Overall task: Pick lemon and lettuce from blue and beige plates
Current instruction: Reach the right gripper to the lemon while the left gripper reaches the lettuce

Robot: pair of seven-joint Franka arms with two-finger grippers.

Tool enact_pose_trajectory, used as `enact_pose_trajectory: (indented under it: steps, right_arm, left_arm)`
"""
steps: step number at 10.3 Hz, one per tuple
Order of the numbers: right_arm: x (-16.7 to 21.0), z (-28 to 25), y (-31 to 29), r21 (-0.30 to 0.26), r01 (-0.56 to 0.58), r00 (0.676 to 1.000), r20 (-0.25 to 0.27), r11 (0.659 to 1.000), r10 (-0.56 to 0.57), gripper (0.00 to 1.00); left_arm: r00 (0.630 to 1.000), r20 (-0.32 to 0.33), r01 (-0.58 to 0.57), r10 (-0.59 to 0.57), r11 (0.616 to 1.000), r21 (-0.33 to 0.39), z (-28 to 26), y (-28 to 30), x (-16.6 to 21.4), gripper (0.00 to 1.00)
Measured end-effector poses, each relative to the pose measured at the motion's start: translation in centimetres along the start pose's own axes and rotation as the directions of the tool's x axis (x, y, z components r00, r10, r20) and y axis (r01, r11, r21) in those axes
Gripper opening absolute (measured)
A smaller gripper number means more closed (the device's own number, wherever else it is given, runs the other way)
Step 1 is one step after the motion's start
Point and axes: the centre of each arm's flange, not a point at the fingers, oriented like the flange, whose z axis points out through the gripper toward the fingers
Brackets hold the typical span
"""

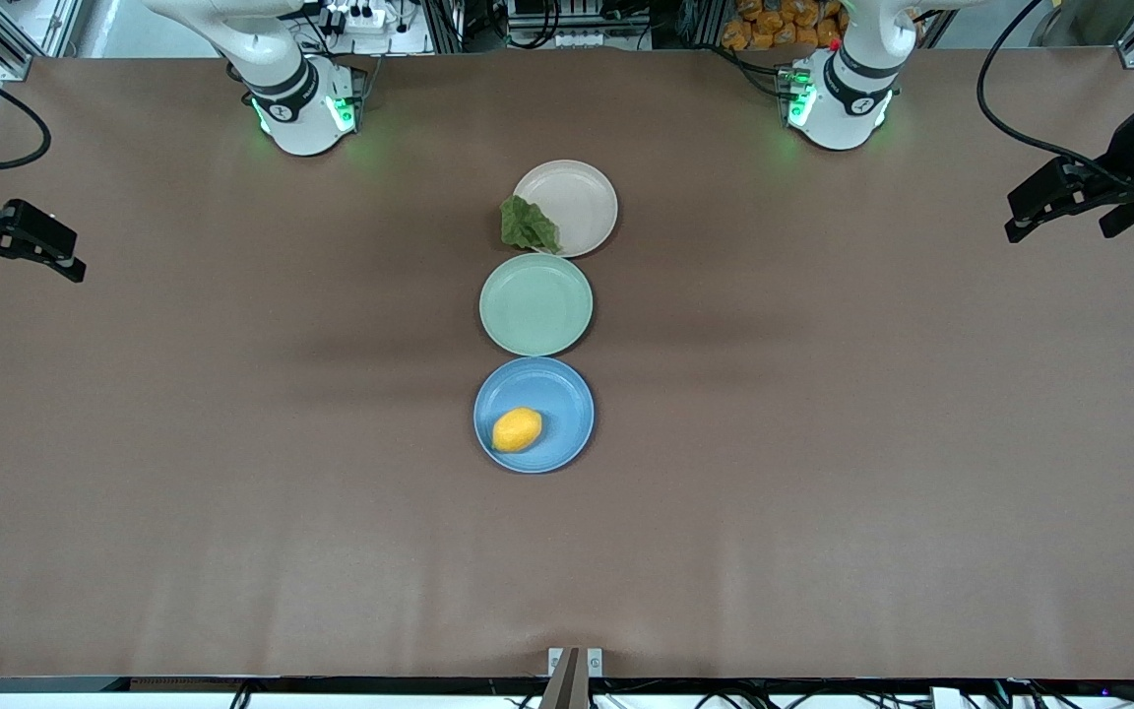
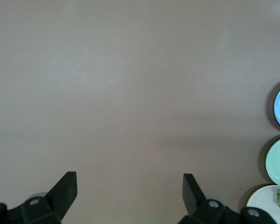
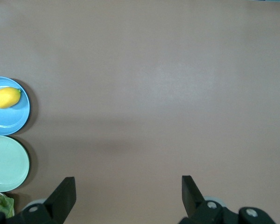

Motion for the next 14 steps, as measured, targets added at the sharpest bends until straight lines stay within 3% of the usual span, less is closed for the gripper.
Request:
enact_pose_trajectory:
  steps: [5, 7, 9, 12, 14]
  right_arm:
    - [0.2, 0.5, -0.3, 0.01, -0.018, 1.0, 0.008, 1.0, 0.018, 1.0]
    - [1.9, 3.4, -4.1, 0.017, -0.11, 0.993, 0.031, 0.994, 0.11, 1.0]
    - [4.8, 7.8, -10.6, 0.037, -0.193, 0.981, 0.002, 0.98, 0.193, 1.0]
    - [7.7, 16.1, -19.4, 0.036, -0.339, 0.941, 0.018, 0.94, 0.338, 1.0]
    - [9.4, 20.5, -23.6, 0.016, -0.456, 0.889, 0.035, 0.89, 0.456, 1.0]
  left_arm:
    - [0.999, 0.015, -0.032, 0.032, 0.999, 0.001, 0.3, 0.8, -0.2, 1.0]
    - [0.991, 0.065, -0.115, 0.114, 0.993, 0.006, 1.2, 5.3, -1.5, 1.0]
    - [0.983, 0.114, -0.149, 0.146, 0.989, 0.02, 3.2, 10.9, -3.3, 1.0]
    - [0.971, 0.211, -0.128, 0.11, 0.989, 0.074, 8.5, 20.1, -7.8, 1.0]
    - [0.971, 0.233, -0.071, 0.054, 0.995, 0.065, 12.3, 24.8, -10.1, 1.0]
